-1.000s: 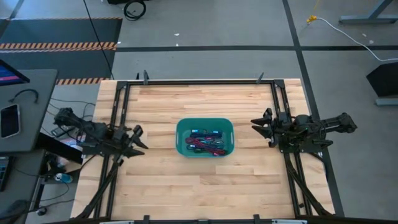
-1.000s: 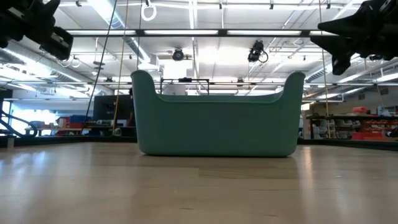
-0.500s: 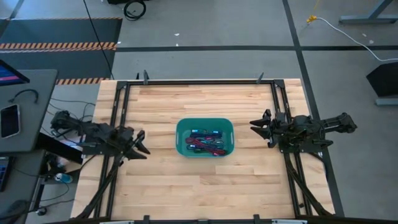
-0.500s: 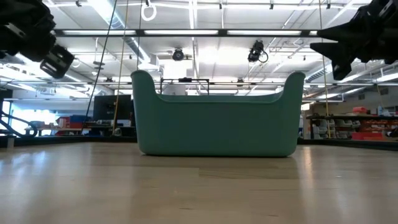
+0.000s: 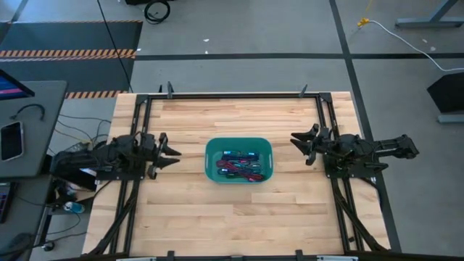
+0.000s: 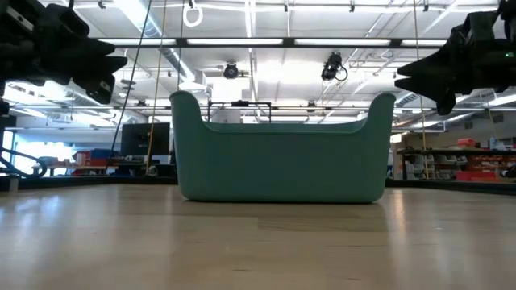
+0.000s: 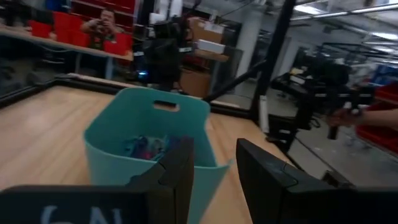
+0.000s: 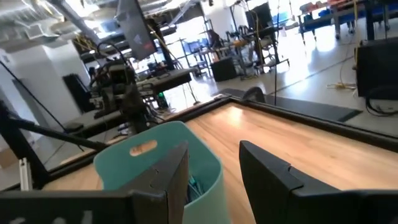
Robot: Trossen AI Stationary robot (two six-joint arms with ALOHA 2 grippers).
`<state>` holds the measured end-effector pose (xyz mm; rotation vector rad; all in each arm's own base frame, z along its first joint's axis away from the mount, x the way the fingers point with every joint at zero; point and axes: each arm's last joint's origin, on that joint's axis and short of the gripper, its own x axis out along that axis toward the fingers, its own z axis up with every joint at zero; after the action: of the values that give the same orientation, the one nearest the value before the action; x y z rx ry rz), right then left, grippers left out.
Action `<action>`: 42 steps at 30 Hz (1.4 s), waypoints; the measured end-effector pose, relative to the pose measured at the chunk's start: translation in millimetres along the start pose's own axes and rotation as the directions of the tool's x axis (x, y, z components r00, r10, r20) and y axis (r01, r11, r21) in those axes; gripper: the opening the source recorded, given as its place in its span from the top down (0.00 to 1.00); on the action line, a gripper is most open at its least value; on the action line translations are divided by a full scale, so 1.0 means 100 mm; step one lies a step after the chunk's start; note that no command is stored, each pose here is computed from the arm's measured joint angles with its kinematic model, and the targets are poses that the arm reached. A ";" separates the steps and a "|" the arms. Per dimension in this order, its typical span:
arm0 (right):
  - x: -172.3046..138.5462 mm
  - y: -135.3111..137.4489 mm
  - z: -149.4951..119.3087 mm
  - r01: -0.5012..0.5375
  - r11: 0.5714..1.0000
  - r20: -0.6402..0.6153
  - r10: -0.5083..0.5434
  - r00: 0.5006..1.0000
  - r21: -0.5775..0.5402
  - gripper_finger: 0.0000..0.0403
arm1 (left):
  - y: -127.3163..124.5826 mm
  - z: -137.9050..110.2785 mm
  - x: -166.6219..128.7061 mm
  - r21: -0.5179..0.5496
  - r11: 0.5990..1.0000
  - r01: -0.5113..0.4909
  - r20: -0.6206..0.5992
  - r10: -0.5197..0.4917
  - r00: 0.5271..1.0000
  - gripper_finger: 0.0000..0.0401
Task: Pick and place USB-C Cables
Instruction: Return to Home Position
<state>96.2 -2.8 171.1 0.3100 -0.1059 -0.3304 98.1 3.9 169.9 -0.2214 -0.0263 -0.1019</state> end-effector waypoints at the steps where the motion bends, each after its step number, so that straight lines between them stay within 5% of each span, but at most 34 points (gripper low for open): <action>1: 0.00 0.00 0.00 -0.002 1.000 -0.006 0.002 1.000 -0.013 0.63 | 0.01 0.00 0.00 0.000 1.000 0.016 0.000 -0.016 1.000 0.69; 10: 0.01 0.01 0.00 -0.018 0.998 -0.001 0.018 1.000 -0.064 0.63 | 0.03 0.02 -0.01 0.030 0.999 -0.012 0.020 0.011 1.000 0.69; 16: 0.00 0.03 0.06 -0.041 0.994 0.057 0.036 0.998 0.099 0.63 | 0.01 0.09 -0.01 0.045 0.999 0.005 0.092 -0.009 0.996 0.69; 27: 0.02 -0.01 -0.03 0.029 0.999 -0.029 -0.029 0.999 -0.025 0.63 | 0.01 0.10 -0.01 -0.024 1.000 0.008 0.102 -0.006 0.995 0.69; 42: 0.05 -0.01 -0.06 0.054 0.998 -0.059 -0.056 0.997 -0.024 0.64 | 0.01 0.11 -0.01 -0.060 0.998 0.014 0.110 -0.007 0.994 0.69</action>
<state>101.0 -3.6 165.0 0.3006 -0.0354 -0.3766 97.0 7.5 180.2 -0.2872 -0.1335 -0.1014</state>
